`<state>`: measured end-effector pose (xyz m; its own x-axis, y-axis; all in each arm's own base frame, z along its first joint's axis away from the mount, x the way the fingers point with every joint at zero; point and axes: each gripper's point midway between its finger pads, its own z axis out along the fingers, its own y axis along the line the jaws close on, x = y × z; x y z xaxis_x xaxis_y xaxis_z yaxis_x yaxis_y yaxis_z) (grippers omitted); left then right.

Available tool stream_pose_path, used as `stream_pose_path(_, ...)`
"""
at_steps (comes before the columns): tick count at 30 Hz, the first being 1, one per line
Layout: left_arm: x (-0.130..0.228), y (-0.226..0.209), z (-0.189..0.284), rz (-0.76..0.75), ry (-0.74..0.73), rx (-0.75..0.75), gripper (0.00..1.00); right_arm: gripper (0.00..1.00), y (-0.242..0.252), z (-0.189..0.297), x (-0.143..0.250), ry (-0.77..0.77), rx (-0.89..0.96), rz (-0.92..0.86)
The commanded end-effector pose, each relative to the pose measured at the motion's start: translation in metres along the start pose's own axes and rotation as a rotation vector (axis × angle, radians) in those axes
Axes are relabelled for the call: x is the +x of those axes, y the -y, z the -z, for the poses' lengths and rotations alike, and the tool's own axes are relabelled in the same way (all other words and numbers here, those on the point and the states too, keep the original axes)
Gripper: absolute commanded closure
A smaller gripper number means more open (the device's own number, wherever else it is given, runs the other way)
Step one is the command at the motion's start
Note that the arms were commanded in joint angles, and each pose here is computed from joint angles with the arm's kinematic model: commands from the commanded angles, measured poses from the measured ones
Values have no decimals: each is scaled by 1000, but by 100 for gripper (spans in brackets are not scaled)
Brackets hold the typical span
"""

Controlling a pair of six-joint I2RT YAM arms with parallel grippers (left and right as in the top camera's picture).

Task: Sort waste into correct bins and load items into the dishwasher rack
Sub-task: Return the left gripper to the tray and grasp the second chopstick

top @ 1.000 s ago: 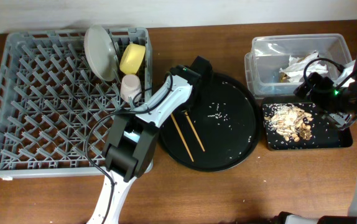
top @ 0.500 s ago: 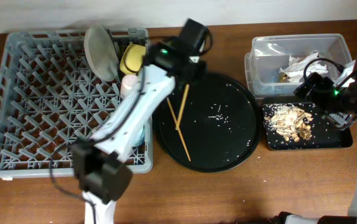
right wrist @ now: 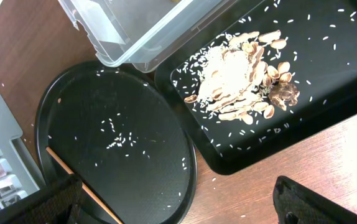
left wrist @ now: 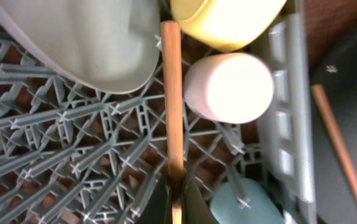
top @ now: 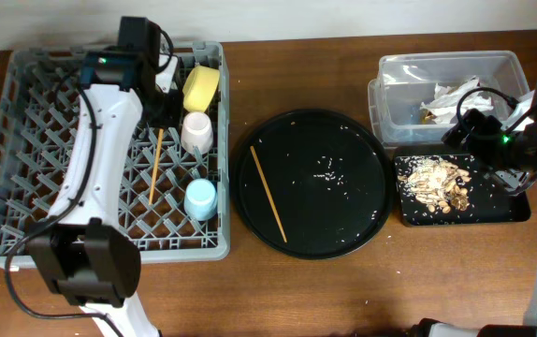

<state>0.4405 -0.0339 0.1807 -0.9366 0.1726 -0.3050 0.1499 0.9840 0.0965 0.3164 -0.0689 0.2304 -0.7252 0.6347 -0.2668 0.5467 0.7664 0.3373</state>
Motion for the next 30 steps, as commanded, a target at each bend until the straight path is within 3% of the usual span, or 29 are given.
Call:
stream_pose_path(1, 15, -10, -36, -38, -82, -70, 99, 2, 1, -2, 1, -3, 9, 9)
stream_pose_path(3, 13, -13, -40, -7, -73, -74, 93, 1, 1, -2, 1, -3, 9, 9)
stream_pose_path(5, 10, -14, -40, 3, -58, -76, 50, 1, 1, -2, 1, -3, 9, 9)
stream_pose_path(7, 7, -14, -40, 17, -46, -77, 22, 2, 1, -2, 1, -3, 9, 9)
stream_pose_path(9, -2, -10, -34, 41, -15, -50, 4, 2, 1, -2, 1, -3, 9, 9)
stream_pose_path(10, -8, -1, -26, 36, 8, -11, 1, 1, 1, -2, 1, -3, 9, 9)
stream_pose_path(13, -37, 61, 17, -15, 110, 135, 1, 1, 1, -2, 1, -3, 9, 9)
stream_pose_path(16, -34, 134, 29, -81, 117, 254, 1, 2, 1, -2, 1, -3, 9, 9)
stream_pose_path(17, -24, 155, 26, 58, 77, 209, 1, 2, 1, -2, 1, -3, 9, 9)
stream_pose_path(19, -21, 190, 17, 126, 86, 157, 2, 1, 1, -2, 1, -3, 9, 9)
stream_pose_path(23, 1, 226, -21, 238, 34, 40, 9, 2, 1, -2, 1, -3, 9, 9)
stream_pose_path(26, 22, 228, -62, 319, -73, -29, 23, 2, 1, -2, 1, -3, 9, 9)
stream_pose_path(30, 40, 231, -101, 393, -158, -84, 23, 2, 1, -2, 1, -3, 9, 9)
